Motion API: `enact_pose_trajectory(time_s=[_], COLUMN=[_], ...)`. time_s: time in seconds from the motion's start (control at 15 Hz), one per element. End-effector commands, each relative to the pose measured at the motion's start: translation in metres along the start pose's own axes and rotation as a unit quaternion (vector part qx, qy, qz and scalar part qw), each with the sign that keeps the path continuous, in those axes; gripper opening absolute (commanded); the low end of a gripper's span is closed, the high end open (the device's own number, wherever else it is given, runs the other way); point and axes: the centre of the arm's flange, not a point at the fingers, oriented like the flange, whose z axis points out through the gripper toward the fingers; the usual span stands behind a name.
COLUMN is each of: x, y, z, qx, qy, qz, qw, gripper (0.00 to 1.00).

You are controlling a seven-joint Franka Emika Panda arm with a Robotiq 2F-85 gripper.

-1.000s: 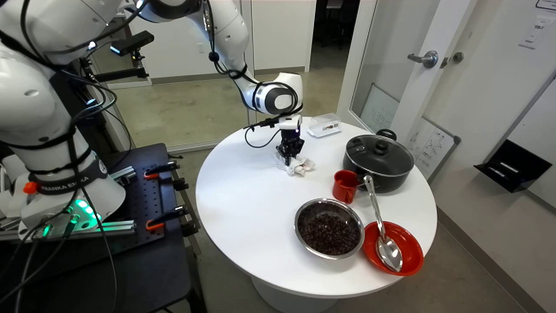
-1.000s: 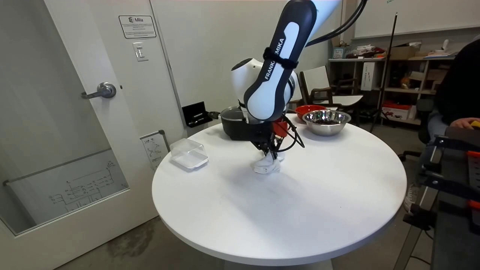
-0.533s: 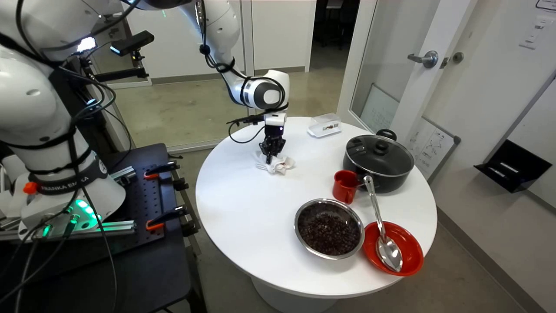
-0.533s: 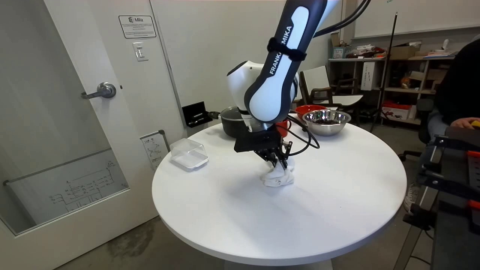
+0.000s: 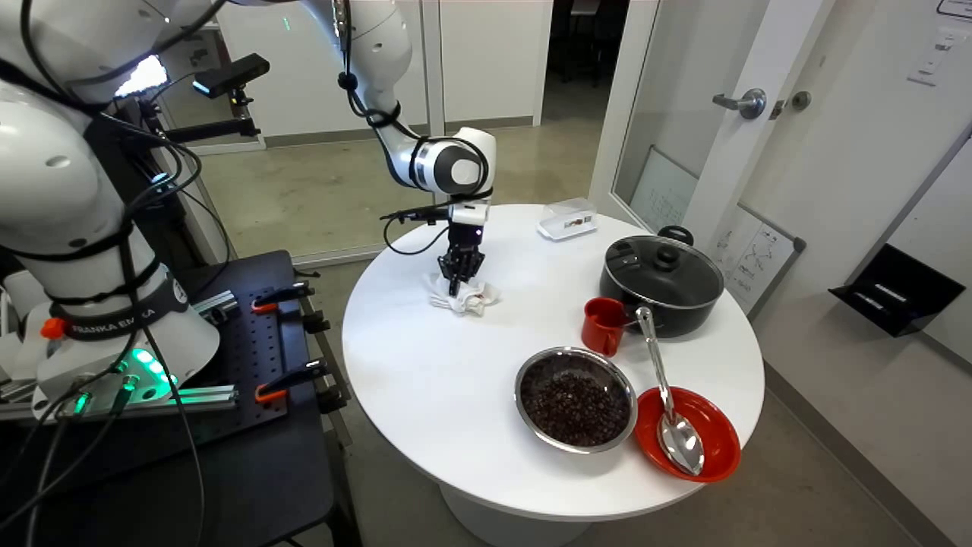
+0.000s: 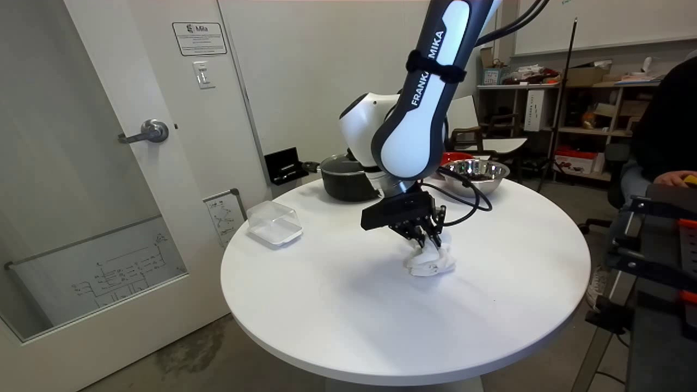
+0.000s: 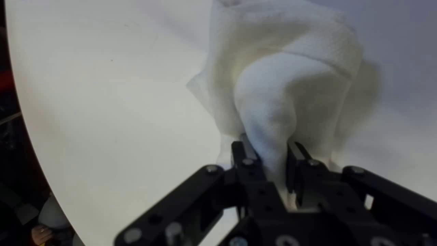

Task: Fold the towel, then use it to wipe the table

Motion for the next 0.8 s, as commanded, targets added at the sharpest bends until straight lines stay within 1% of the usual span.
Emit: enact_pose_trajectory(time_s=[0.0, 0.07, 0.13, 0.27, 0.47, 0.53, 0.67, 0.73], x=[0.016, 0.022, 0.029, 0.049, 0.070, 0.073, 0.070, 0.061], y=[0.002, 0.001, 0.000, -0.004, -0.012, -0.017, -0.026, -0.032], z=[0.013, 0.016, 0.020, 0.023, 0.019, 0.014, 0.003, -0.009], qx=[0.006, 0.009, 0.013, 0.022, 0.043, 0.053, 0.072, 0.091], qy=[0.020, 0.028, 0.047, 0.064, 0.068, 0.061, 0.053, 0.051], qz=[0.032, 0.044, 0.059, 0.094, 0.139, 0.151, 0.162, 0.159], qw=[0.9993, 0.9986, 0.9970, 0.9933, 0.9870, 0.9852, 0.9827, 0.9817], gripper=[0.05, 0.05, 0.05, 0.05, 0.05, 0.05, 0.05, 0.05])
